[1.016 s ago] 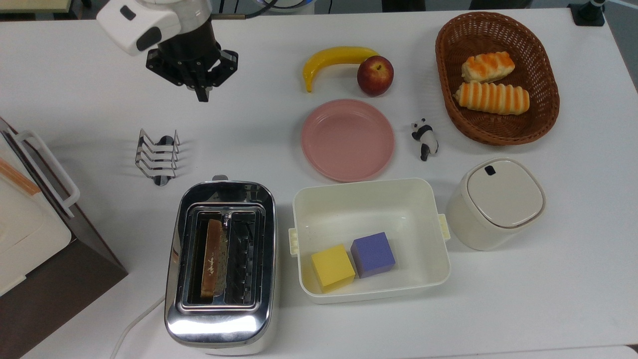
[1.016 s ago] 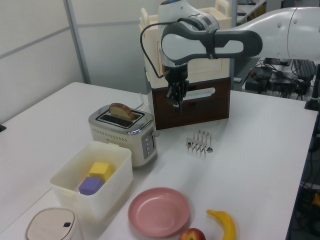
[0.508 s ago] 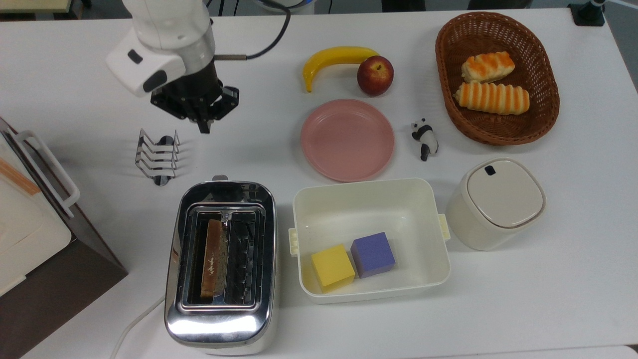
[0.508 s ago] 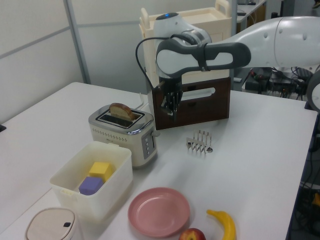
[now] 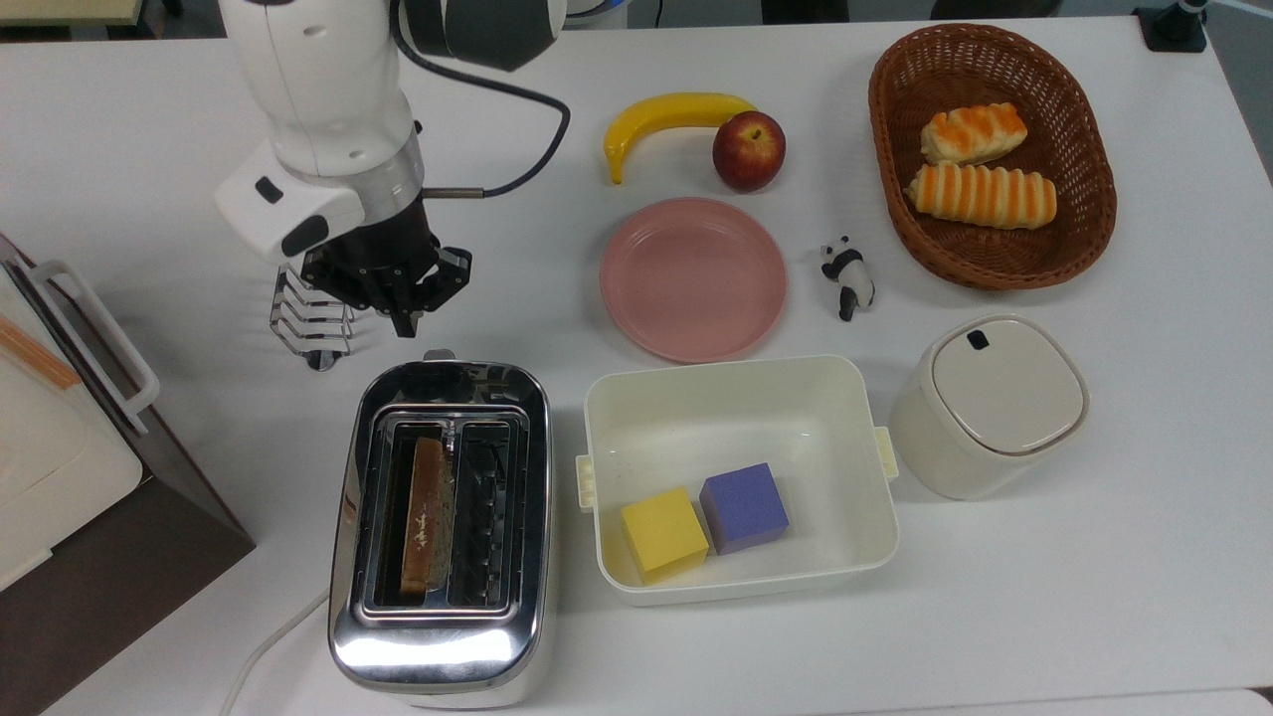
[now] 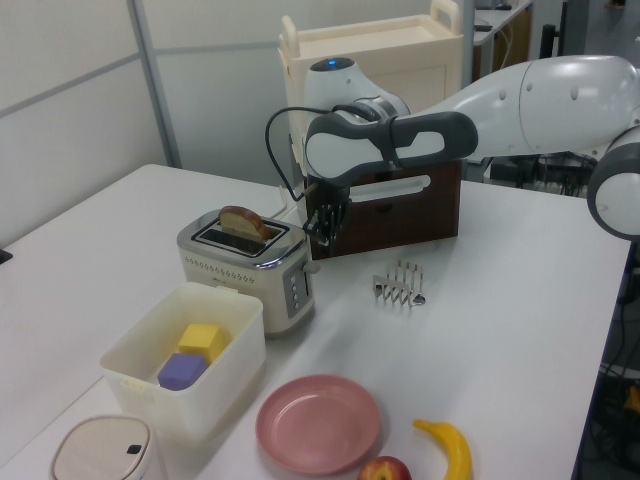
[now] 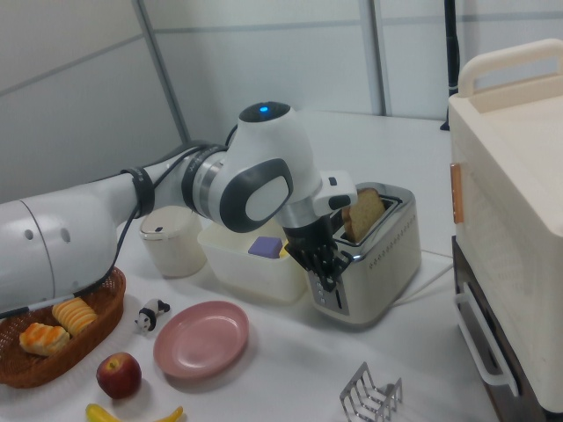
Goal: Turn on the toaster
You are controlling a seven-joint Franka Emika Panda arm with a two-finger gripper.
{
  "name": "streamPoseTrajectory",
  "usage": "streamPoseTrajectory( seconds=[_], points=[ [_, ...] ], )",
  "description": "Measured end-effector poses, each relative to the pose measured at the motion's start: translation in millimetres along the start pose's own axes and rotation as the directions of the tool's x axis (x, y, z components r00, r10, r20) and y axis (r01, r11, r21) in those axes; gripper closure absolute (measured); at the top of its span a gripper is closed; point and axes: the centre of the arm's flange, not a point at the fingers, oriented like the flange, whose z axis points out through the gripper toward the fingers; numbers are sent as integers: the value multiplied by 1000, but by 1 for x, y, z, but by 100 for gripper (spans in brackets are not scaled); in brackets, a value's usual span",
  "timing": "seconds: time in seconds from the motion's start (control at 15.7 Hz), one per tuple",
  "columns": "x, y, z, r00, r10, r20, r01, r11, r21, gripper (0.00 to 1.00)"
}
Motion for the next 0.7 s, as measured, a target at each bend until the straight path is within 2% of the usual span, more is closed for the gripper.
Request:
streamPoseTrajectory(
  seconds=[0.7],
  points=[
    [6,-9,26,1000,-13,2,13,1000,7,99]
  ],
)
